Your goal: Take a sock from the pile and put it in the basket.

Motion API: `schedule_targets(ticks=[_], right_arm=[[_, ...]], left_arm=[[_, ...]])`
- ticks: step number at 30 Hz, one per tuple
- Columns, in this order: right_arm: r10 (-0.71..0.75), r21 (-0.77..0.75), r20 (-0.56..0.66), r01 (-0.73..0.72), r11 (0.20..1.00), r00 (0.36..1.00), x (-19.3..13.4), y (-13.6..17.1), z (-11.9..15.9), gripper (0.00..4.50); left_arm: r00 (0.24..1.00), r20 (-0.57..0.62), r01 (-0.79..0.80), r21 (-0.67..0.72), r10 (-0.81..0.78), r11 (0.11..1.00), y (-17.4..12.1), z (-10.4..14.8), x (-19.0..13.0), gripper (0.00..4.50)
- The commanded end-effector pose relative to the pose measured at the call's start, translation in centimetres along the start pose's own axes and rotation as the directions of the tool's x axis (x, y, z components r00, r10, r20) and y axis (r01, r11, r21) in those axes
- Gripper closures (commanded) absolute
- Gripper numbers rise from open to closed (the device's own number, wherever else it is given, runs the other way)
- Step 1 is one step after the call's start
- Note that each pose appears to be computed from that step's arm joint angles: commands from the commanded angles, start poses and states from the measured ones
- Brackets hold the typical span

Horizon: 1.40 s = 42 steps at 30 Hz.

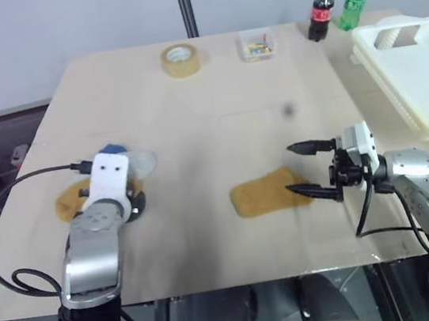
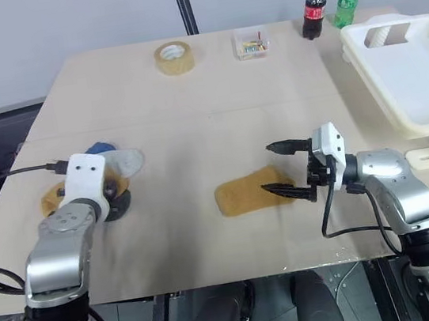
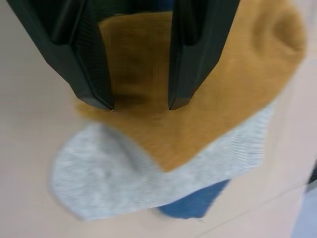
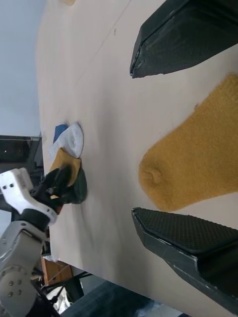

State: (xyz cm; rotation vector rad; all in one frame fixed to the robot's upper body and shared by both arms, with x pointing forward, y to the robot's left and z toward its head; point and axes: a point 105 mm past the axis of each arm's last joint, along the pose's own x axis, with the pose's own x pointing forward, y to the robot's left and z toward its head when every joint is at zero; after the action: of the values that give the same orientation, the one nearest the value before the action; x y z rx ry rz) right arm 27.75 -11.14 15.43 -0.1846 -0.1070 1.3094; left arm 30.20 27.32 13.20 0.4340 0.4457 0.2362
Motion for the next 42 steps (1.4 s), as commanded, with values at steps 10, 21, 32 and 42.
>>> schedule_targets(ticks=[10, 21, 32, 42], right_arm=[[0.001, -0.037, 0.023, -0.001, 0.999, 1.000, 0.1, 0.1, 0.6, 0.13], [-0.001, -0.030, 0.023, 0.002, 1.000, 1.000, 0.2, 0.3, 0.4, 0.13], [-0.005, -0.037, 0.025, 0.006, 0.999, 1.000, 0.4, 0.1, 0.5, 0.13], [-0.013, -0.041, 0.028, 0.014, 0.999, 1.000, 0.8, 0.0, 0.6, 0.13]], left_arm=[[1.000, -0.009, -0.023, -0.019, 0.023, 1.000, 1.0, -0.8, -0.7, 4.46], [0.994, 0.107, -0.028, -0.041, 0.032, 0.999, 1.0, 2.0, -0.8, 4.46], [0.971, 0.161, 0.184, -0.013, -0.179, 0.983, -4.4, 4.5, 0.0, 4.46], [0.869, 0.238, 0.470, -0.127, -0.434, 0.873, -12.6, 8.5, 2.1, 4.46]])
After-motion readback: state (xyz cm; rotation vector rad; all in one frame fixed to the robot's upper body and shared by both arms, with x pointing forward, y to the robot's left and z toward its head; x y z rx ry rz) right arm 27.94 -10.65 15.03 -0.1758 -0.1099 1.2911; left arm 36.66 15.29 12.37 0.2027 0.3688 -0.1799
